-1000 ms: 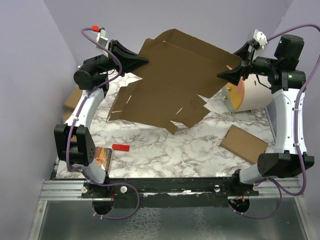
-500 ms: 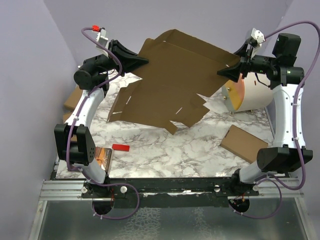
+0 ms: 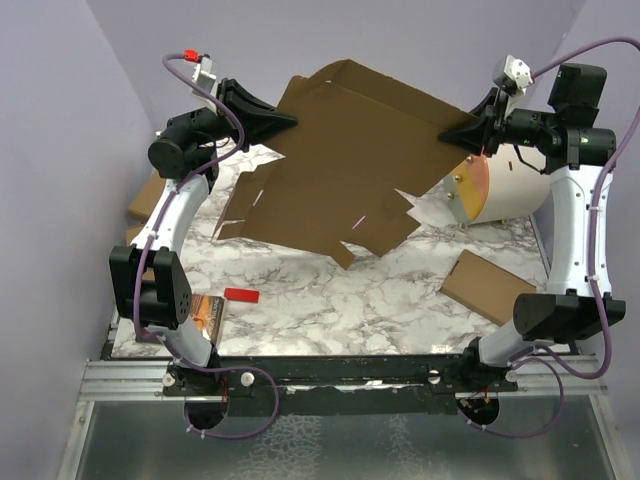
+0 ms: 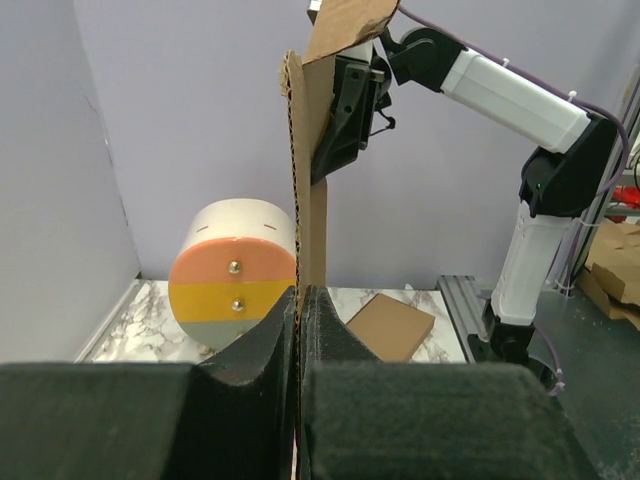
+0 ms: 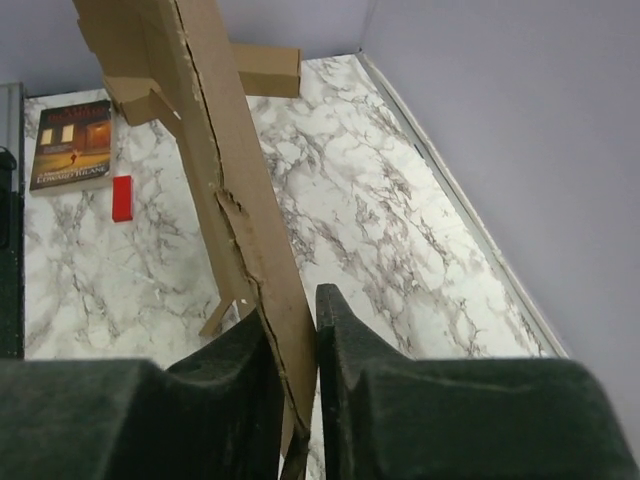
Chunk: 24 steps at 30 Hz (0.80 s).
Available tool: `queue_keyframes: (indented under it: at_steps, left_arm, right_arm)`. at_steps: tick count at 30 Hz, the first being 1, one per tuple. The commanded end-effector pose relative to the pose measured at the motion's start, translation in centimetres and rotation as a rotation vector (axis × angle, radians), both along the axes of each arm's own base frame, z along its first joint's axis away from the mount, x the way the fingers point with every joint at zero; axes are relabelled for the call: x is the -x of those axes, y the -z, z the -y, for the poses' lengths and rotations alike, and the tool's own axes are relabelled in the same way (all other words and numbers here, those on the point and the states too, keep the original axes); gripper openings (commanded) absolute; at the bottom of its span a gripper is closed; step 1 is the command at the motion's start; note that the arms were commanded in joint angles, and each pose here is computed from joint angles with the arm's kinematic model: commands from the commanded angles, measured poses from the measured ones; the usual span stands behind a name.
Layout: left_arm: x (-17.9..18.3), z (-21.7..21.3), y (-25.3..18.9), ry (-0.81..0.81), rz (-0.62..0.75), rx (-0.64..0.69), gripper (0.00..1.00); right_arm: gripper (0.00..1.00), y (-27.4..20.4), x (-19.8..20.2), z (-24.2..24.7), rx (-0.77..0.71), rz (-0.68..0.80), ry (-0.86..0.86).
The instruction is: Fold the paper box
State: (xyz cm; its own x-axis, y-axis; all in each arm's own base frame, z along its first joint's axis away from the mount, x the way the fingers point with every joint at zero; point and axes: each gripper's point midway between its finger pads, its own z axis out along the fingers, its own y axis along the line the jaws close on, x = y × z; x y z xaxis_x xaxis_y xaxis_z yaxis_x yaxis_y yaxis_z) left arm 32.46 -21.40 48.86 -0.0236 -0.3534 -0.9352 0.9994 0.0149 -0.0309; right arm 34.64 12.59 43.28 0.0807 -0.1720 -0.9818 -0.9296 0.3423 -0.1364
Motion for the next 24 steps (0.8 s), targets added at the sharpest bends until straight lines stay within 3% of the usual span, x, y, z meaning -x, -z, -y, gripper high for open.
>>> queue_keyframes:
  at_steps: [1,4,10,13,16,20,24]
  left_arm:
    - [0.9,0.1,-1.2,0.009,0.061,0.014,0.0]
    - [0.8,0.1,-1.2,0.009,0.058,0.015,0.0]
    - [-0.4,-0.5,-1.4,-0.041,0.025,0.03,0.02]
    - [-1.2,-2.5,-2.6,-0.116,0.009,0.09,0.27]
    - [-1.4,-5.0,-3.7,-0.204,0.009,0.148,0.44]
    - [-1.7,-8.5,-3.6,-0.345,-0.018,0.207,0.55]
    - [-2.5,-11.1,-0.3,-0.553,-0.09,0.185,0.69]
  right_arm:
    - [0.12,-0.1,0.6,-0.3,0.013,0.008,-0.027]
    - [0.02,-0.4,0.8,-0.3,0.023,0.021,-0.025]
    - [0.01,-1.2,0.9,0.2,0.039,0.023,0.042]
    - [0.01,-1.2,0.6,0.7,0.06,0.023,0.094]
    - [0.01,-1.4,0.6,1.2,0.078,0.036,0.137]
    - [0.01,-2.2,1.1,1.2,0.063,0.023,0.152]
    - [0.01,-2.6,1.2,1.4,0.064,0.014,0.179]
